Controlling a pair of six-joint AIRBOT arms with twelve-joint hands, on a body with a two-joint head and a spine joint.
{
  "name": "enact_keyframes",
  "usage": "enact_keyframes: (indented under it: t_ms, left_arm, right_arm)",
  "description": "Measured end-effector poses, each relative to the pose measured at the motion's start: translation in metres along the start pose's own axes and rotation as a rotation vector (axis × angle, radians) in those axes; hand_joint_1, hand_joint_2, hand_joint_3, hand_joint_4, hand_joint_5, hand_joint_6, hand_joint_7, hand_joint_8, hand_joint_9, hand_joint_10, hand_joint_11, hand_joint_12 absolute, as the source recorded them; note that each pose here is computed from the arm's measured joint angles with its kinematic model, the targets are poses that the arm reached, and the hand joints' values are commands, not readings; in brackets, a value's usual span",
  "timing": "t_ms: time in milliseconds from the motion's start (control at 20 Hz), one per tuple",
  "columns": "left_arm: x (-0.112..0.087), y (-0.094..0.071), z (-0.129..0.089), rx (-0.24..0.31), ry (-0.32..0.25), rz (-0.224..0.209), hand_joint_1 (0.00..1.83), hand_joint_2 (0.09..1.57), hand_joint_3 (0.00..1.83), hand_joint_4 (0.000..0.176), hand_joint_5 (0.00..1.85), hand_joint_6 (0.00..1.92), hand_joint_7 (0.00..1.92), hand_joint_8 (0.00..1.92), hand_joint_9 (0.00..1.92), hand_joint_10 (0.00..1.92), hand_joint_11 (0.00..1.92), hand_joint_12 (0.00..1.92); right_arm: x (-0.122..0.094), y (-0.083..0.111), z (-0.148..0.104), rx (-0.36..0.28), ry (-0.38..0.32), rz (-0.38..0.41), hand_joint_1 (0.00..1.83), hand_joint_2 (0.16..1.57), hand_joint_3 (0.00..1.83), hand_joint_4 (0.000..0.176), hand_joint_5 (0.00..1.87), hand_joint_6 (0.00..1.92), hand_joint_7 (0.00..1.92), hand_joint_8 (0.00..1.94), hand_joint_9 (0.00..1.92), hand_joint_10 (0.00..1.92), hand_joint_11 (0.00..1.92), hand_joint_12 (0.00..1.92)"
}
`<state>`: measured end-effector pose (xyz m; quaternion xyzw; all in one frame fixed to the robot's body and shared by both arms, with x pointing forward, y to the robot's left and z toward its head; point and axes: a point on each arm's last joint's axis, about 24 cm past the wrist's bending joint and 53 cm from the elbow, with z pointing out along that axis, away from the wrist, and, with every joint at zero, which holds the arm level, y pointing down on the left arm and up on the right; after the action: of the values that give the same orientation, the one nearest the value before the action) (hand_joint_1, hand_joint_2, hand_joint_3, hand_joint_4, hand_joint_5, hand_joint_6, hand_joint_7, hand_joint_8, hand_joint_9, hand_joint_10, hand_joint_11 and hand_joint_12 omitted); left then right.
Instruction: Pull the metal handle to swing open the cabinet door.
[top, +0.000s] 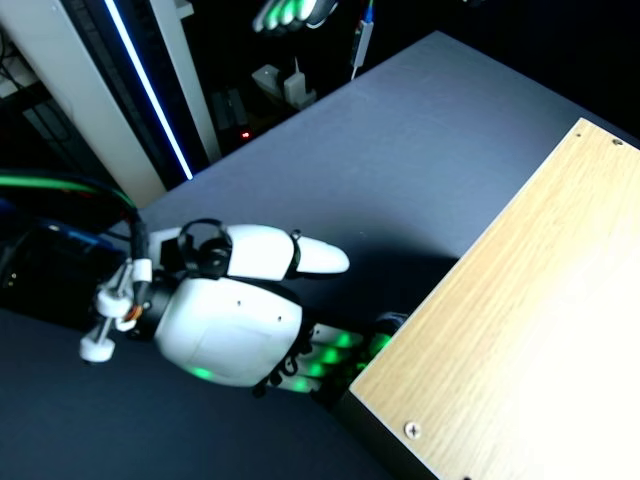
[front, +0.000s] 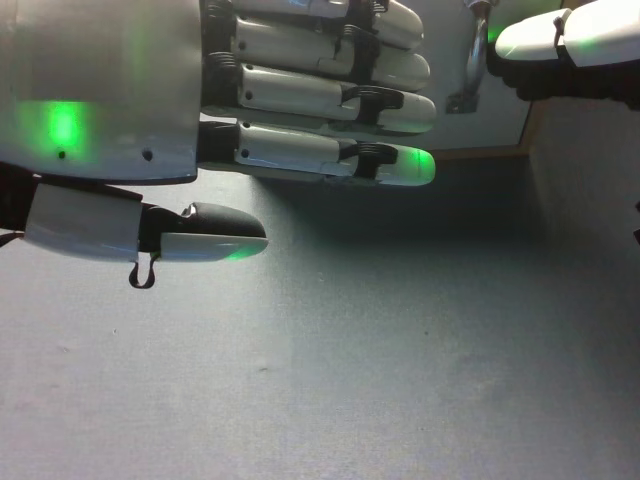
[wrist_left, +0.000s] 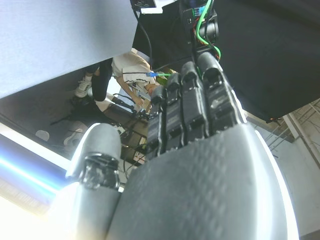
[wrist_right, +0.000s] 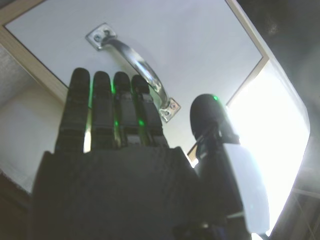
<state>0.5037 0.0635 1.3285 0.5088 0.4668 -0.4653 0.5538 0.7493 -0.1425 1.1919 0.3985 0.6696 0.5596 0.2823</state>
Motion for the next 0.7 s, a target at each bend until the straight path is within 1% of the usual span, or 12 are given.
enact_keyframes:
  t_ms: [150,300,450,700]
  left_arm:
    - [0.000,0.000,0.000,0.000,0.000,0.000,0.00,1.56,0.17,0.000,0.16,0.00,0.18,0.00,0.15,0.00,0.00,0.36]
    - [0.000,0.000,0.000,0.000,0.000,0.000,0.00,1.55,0.17,0.000,0.15,0.00,0.17,0.00,0.15,0.00,0.00,0.39]
    - [0.000,0.000,0.000,0.000,0.000,0.000,0.00,1.55,0.17,0.000,0.15,0.00,0.18,0.00,0.17,0.00,0.00,0.43]
    - [0.000,0.000,0.000,0.000,0.000,0.000,0.00,1.55,0.17,0.000,0.17,0.00,0.19,0.00,0.18,0.00,0.00,0.43]
  right_arm:
    - [0.005,0.000,-0.002,0.000,0.013,-0.029,0.00,1.49,0.00,0.000,0.13,0.00,0.11,0.00,0.08,0.00,0.00,0.28]
    - [0.007,0.001,-0.003,-0.003,0.023,-0.048,0.00,1.49,0.00,0.000,0.13,0.00,0.12,0.00,0.09,0.00,0.00,0.32]
    - [0.010,0.001,-0.003,-0.004,0.031,-0.077,0.00,1.49,0.00,0.000,0.14,0.00,0.13,0.00,0.10,0.00,0.00,0.32]
    - [0.015,0.002,-0.004,-0.012,0.056,-0.118,0.00,1.49,0.00,0.000,0.12,0.00,0.12,0.00,0.10,0.00,0.00,0.33]
